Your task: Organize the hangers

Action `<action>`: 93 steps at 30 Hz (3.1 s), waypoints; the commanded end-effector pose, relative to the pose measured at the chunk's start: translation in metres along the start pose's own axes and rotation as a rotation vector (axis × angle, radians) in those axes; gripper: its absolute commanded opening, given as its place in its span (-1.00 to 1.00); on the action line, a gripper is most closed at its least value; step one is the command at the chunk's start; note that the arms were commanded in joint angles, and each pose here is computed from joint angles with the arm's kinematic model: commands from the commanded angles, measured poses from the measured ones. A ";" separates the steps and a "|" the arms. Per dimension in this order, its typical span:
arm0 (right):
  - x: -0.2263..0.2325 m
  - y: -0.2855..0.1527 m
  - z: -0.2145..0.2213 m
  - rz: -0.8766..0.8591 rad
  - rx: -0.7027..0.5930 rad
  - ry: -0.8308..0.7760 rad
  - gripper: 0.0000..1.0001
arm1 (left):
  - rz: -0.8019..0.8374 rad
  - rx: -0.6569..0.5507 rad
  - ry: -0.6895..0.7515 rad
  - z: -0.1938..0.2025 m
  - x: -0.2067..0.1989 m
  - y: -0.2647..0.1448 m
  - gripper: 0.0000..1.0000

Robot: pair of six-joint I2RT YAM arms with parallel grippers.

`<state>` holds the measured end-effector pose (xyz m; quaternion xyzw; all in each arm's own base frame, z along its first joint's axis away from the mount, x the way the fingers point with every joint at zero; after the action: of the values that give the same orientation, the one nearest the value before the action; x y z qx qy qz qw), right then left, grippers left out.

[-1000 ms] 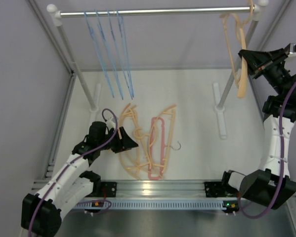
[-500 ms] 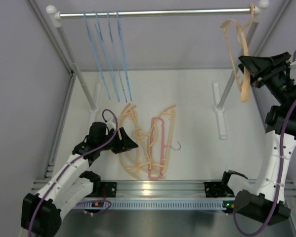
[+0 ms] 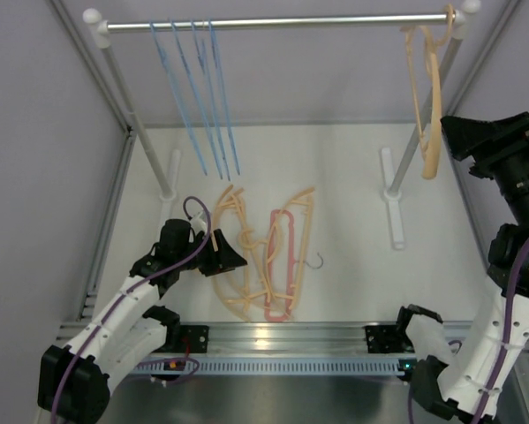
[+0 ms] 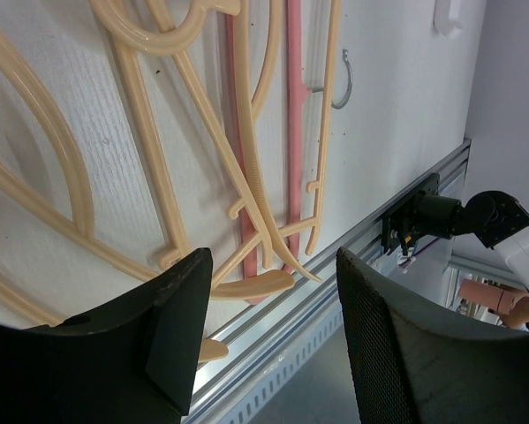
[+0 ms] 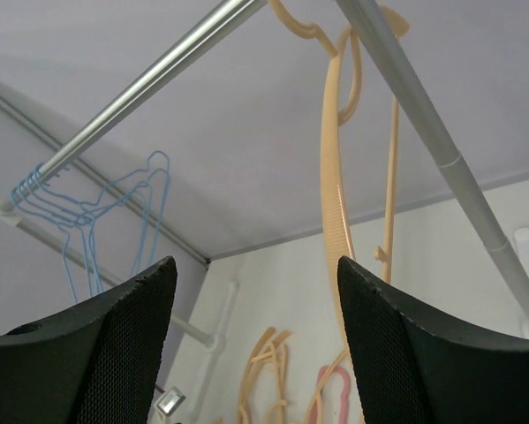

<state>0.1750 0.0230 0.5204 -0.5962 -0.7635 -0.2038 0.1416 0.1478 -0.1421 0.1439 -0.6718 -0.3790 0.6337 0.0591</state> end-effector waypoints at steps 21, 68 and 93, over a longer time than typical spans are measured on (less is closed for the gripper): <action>0.065 0.021 -0.009 -0.159 0.143 -0.186 0.35 | 0.039 -0.069 0.040 -0.019 -0.019 0.001 0.25; 0.105 -0.020 0.510 -0.049 0.936 -0.434 -0.12 | -0.069 -0.192 -0.021 -0.025 0.004 0.005 0.25; 0.092 -0.028 0.543 -0.035 0.999 -0.441 -0.75 | -0.076 -0.185 -0.023 -0.023 0.008 0.006 0.25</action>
<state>0.1410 0.3378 0.0732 -0.4823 -0.7706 0.3477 0.2295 0.1667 -0.1314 0.1351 -0.6387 -0.4660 0.6116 0.0287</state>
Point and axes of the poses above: each gripper's point midway between its finger pads, its own y axis out along the fingers, its own x axis along the line the jaws close on, z = x × y, the point moved 6 cm from there along -y, back along the fingers, and after that the axes turned 11 degrees about -y, right-handed, at the moved point
